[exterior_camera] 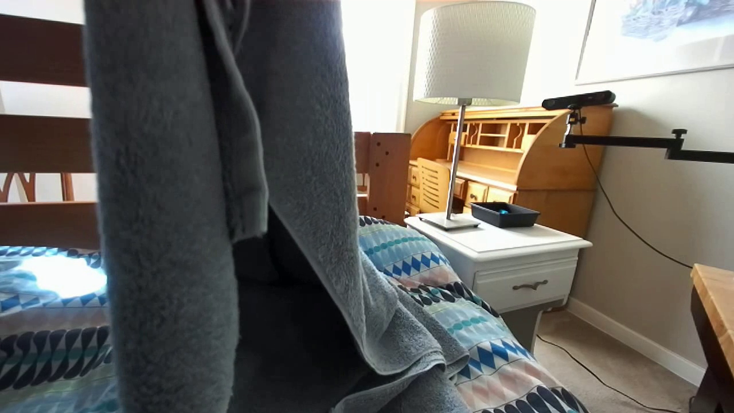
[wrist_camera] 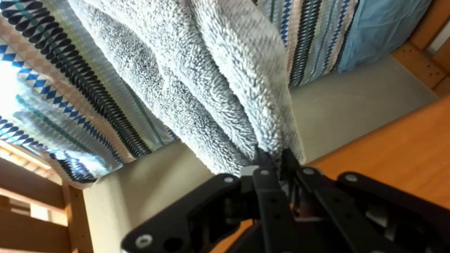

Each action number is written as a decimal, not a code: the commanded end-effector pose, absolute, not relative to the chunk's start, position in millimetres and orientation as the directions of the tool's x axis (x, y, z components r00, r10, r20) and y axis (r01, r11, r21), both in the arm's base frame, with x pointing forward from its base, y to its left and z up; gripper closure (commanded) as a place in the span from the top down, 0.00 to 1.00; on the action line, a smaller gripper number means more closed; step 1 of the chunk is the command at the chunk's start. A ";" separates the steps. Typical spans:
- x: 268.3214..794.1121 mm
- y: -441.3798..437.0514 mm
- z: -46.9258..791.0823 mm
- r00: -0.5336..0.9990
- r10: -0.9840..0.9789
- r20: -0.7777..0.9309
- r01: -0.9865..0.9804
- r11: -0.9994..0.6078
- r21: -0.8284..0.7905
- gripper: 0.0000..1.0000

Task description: Move the towel to the left

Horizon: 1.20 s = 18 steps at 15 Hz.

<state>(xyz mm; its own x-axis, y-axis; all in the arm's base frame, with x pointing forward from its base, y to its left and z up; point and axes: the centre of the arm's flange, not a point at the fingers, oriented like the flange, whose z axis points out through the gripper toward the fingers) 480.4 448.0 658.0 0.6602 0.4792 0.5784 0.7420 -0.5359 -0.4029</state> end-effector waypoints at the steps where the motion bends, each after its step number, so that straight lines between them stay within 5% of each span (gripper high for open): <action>1: 504.3 456.8 613.8 0.674 0.541 0.503 0.738 -0.509 -0.443 0.02; 18: 526.1 472.2 395.5 0.638 0.749 0.177 0.640 -0.389 -0.662 0.02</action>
